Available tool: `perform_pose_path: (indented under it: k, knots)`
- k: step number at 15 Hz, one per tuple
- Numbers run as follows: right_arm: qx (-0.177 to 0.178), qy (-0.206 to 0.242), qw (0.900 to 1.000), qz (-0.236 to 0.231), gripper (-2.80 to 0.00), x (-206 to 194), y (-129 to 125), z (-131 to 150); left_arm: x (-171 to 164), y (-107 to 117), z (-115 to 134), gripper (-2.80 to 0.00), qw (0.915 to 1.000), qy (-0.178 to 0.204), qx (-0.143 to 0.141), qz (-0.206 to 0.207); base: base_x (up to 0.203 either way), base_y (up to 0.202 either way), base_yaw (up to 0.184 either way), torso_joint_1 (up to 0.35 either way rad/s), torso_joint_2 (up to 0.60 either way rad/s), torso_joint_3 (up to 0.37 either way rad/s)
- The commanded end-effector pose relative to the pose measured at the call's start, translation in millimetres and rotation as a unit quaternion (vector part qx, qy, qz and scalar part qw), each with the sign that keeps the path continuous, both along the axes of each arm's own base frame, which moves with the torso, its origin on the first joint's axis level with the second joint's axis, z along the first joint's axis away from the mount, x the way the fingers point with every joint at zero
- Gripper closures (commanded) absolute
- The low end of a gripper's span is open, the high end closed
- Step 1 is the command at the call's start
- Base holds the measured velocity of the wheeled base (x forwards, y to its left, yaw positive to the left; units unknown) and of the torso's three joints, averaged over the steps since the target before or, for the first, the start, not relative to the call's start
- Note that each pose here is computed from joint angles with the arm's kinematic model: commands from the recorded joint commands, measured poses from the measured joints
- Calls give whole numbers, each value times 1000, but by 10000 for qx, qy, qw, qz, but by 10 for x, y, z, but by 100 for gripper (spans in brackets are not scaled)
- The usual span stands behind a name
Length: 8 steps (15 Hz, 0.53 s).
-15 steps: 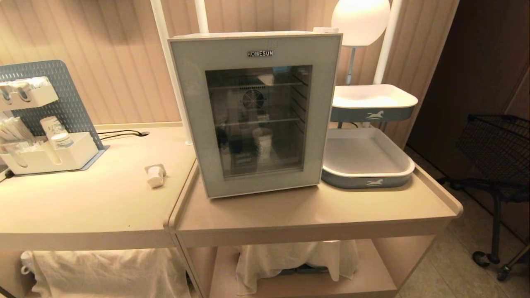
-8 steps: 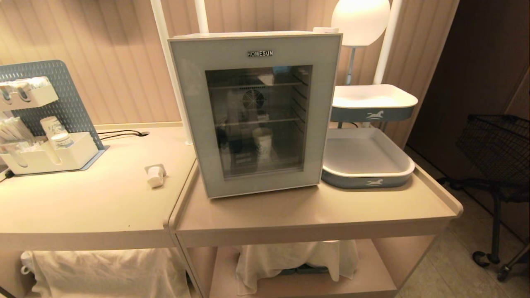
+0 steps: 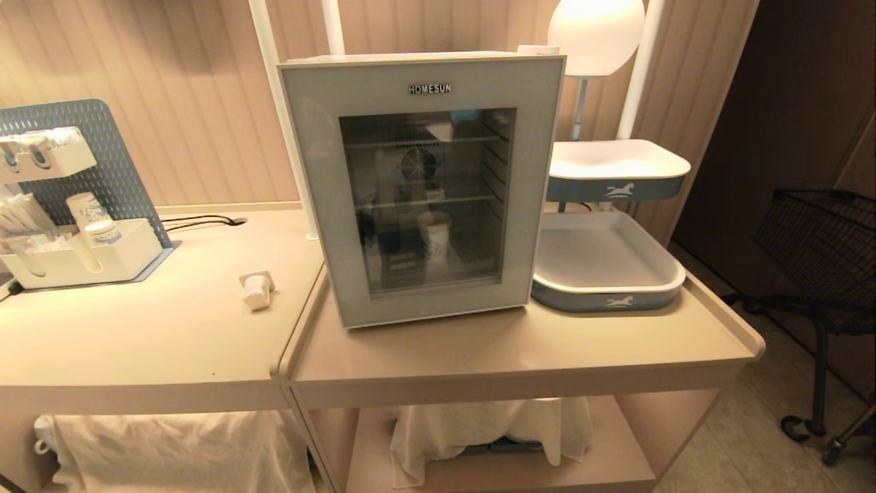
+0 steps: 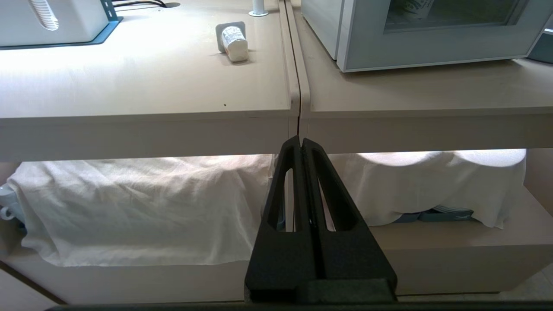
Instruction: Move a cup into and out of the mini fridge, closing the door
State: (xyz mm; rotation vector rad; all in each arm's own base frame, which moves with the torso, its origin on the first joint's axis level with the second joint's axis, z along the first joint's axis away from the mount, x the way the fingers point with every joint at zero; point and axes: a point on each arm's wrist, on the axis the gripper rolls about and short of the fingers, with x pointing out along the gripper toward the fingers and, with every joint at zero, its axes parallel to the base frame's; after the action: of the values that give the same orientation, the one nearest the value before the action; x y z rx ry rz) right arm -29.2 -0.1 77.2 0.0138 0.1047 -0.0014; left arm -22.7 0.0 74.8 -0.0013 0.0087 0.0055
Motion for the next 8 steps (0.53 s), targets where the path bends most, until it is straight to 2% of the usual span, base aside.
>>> perform_pose_path:
  k: [1, 3, 8]
  knots:
    - [12, -324, 9995, -10, 0, 30, -1, 14, 0, 0, 0, 0, 10000, -2, -5, 3, 0, 0, 0, 0, 0, 0]
    - [1, -654, 9979, -14, 0, 71, -1, -6, 0, 0, 1, 0, 10000, -5, -1, 3, 0, 0, 0, 0, 0, 0]
    - [15, -607, 9982, -13, 0, 70, -1, -14, 0, 0, 1, 0, 10000, -5, -1, 3, 0, 0, 0, 0, 0, 0]
